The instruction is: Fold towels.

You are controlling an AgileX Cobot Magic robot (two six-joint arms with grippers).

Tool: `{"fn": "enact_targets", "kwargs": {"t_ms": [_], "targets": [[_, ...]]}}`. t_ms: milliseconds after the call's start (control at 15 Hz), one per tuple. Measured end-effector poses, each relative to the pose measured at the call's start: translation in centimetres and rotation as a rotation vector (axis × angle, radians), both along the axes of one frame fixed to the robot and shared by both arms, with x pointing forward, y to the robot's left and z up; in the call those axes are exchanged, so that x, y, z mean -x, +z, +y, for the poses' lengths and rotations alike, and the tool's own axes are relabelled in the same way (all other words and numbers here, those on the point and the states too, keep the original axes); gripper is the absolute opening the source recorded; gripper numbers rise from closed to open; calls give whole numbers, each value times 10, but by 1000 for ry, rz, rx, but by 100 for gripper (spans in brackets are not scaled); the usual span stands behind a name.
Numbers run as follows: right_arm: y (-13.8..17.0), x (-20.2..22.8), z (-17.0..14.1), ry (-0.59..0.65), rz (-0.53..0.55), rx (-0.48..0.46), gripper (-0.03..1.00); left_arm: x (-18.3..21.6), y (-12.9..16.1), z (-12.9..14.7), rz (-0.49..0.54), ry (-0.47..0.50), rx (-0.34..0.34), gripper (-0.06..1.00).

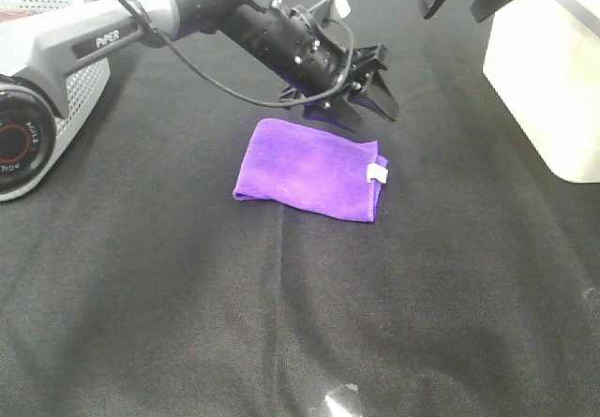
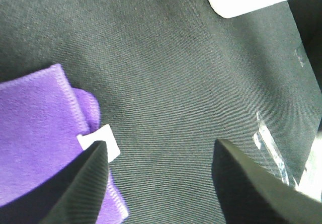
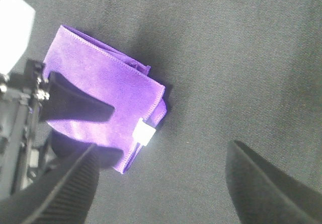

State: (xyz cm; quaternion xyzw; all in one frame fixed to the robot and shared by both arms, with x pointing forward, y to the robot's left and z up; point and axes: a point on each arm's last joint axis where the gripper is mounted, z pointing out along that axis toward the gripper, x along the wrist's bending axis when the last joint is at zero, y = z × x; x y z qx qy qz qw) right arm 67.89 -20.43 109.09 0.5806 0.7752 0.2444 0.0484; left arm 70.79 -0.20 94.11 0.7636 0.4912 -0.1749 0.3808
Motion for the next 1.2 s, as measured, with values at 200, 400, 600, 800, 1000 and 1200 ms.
{"fn": "enact_targets", "kwargs": {"t_ms": [200,400,600,800,1000,1200], "targets": [[0,0,-1,-2,-1,10,71,-18,26,39,-69,11,-131,60],[-1,-1,-4,-29,2,32,71,-48,69,107,-227,278,-379,69],[8,3,-12,-66,-25,100,72,-56,99,157,-326,408,-528,70],[41,24,-20,-91,-94,125,73,-58,118,213,-318,509,-608,70],[65,59,-26,-102,-120,117,73,-32,134,255,-224,524,-659,70],[73,109,-36,-136,-105,141,73,18,159,274,-155,521,-690,70]]}}
